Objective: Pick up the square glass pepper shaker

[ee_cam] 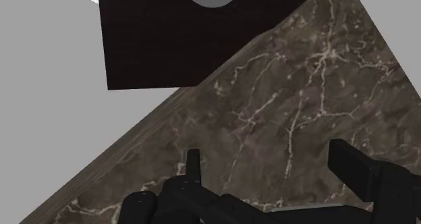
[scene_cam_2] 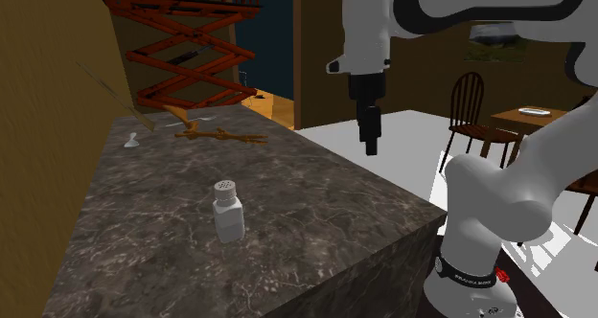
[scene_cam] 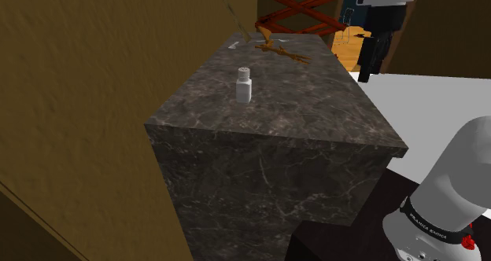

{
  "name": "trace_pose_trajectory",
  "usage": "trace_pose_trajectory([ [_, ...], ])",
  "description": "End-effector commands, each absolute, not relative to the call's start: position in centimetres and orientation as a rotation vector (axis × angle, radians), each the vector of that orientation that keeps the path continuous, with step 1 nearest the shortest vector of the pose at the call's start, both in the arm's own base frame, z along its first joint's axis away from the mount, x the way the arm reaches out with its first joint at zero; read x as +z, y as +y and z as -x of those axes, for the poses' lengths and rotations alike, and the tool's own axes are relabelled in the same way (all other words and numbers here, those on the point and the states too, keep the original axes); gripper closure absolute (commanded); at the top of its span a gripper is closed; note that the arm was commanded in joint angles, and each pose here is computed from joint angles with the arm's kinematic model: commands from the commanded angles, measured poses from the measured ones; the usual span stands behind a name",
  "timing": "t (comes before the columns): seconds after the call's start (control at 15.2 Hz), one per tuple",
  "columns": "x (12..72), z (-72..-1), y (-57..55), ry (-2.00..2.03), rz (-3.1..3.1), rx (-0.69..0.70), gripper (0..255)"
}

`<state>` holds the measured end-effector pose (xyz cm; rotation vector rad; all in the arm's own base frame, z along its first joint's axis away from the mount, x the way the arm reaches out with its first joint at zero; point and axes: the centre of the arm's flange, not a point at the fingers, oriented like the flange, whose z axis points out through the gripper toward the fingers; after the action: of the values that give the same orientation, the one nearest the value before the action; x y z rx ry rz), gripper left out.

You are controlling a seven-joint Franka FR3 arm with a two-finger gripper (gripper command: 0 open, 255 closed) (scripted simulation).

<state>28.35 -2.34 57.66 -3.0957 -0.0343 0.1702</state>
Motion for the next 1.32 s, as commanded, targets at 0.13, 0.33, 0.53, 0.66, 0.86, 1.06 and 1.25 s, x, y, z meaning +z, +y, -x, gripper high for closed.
trace_pose_trajectory([
  [0.13, 57.8, -30.6, -0.7, -0.057, 3.103, 0.178, 0],
  [0.33, 58.0, -33.9, 1.8, -0.092, 3.113, 0.19, 0],
  [0.53, 58.2, -37.2, 4.4, -0.127, 3.124, 0.203, 0],
  [0.66, 58.2, -39.3, 6.2, -0.151, 3.13, 0.211, 0],
  [0.86, 58.3, -42.5, 9.0, -0.187, 3.139, 0.223, 0],
  [1.06, 58.3, -45.5, 11.8, -0.222, 3.148, 0.236, 0],
  [1.25, 58.3, -48.6, 14.6, -0.258, 3.157, 0.248, 0],
])
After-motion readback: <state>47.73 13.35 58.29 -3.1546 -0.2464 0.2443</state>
